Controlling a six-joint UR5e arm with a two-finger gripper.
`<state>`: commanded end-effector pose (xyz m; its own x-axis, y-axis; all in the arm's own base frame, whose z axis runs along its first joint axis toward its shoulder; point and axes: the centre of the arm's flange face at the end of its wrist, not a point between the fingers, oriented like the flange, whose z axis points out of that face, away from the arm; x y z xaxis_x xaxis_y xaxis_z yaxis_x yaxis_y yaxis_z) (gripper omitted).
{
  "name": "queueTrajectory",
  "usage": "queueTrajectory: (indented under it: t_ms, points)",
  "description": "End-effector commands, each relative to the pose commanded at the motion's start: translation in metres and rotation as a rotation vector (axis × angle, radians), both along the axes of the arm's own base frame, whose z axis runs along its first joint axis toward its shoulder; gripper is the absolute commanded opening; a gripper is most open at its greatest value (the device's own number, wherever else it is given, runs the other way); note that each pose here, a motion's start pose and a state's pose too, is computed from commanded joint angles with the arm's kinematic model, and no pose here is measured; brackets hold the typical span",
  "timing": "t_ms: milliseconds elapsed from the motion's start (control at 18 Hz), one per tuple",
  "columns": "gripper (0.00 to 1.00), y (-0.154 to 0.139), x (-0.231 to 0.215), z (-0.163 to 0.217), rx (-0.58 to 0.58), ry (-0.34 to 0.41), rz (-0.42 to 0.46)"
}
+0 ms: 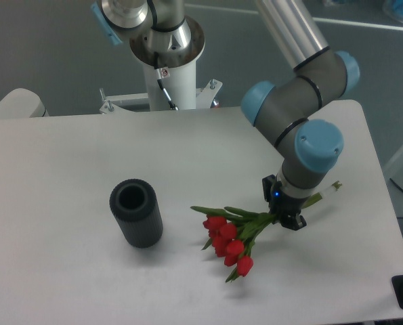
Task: Pick up the flowers from the table
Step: 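Lift the tulip bouquet by the stems and swing it away from the vase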
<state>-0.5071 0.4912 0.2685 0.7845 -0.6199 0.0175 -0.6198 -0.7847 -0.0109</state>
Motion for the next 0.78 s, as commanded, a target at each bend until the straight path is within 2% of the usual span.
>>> queueTrajectory:
  t_ms: [333, 778]
  points:
    - [0.18, 0.025, 0.008, 0.001, -0.025, -0.001, 0.03]
    - [0.17, 0.03, 0.009, 0.0, -0.039, 0.013, 0.036]
